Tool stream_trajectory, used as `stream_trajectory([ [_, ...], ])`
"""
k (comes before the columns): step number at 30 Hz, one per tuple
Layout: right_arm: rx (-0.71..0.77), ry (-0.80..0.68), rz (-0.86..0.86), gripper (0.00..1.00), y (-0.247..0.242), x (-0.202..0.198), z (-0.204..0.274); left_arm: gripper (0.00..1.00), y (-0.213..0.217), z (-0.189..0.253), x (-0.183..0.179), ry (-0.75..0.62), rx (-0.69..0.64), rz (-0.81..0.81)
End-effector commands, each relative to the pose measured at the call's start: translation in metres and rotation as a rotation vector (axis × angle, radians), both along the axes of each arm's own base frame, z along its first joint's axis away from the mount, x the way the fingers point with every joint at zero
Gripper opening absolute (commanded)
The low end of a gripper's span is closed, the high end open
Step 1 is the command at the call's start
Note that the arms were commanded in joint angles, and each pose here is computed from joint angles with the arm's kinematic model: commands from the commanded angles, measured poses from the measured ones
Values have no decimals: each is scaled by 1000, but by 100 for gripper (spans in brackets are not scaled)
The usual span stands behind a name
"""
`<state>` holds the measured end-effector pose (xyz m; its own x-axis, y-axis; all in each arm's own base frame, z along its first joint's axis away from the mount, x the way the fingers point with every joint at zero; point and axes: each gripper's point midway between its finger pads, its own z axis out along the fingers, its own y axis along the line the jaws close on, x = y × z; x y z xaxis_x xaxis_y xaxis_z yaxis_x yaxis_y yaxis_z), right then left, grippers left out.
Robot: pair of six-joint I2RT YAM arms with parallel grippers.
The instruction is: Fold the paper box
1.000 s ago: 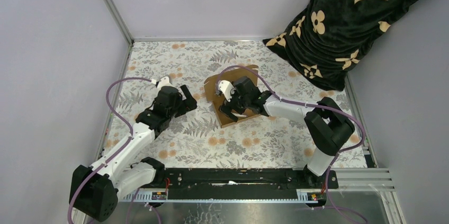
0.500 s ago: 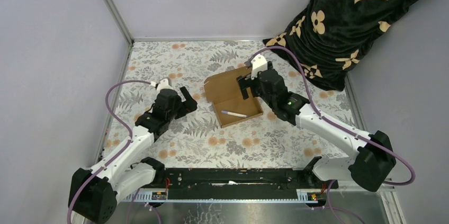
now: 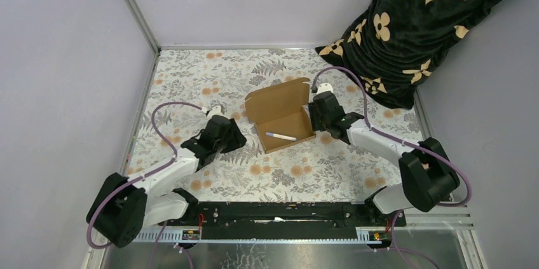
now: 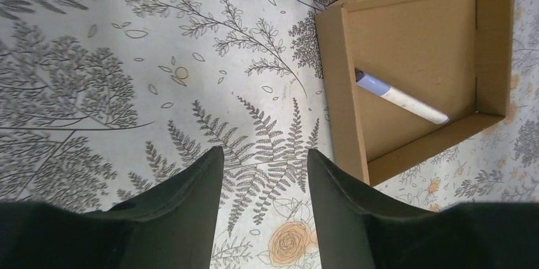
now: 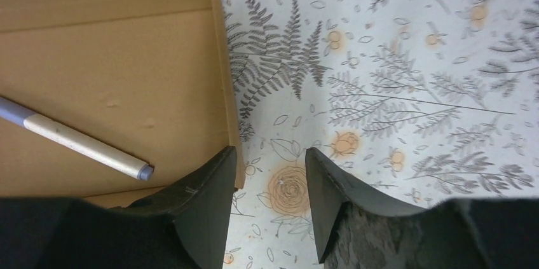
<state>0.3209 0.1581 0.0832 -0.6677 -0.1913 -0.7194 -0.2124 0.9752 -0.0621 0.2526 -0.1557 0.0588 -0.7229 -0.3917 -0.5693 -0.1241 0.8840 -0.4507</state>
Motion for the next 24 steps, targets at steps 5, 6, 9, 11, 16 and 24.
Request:
stream_trajectory([
  [5,56,26,55,51,27,17,-21,56,-27,-4,32,-40,-54,-4],
  [6,71,9,63,51,31,21,-20,57,-30,-5,35,-38,-53,-5],
  [9,75,9,63,51,35,25,-24,56,-35,-10,44,-32,-50,-8],
  [11,82,14,64,50,37,27,-26,56,-40,-13,50,-28,-51,-12],
  [16,93,26,34,44,39,31,-30,57,-52,-19,65,-19,-57,-21],
  [24,134,32,-26,40,41,34,-31,56,-69,-33,90,-8,-53,-30],
])
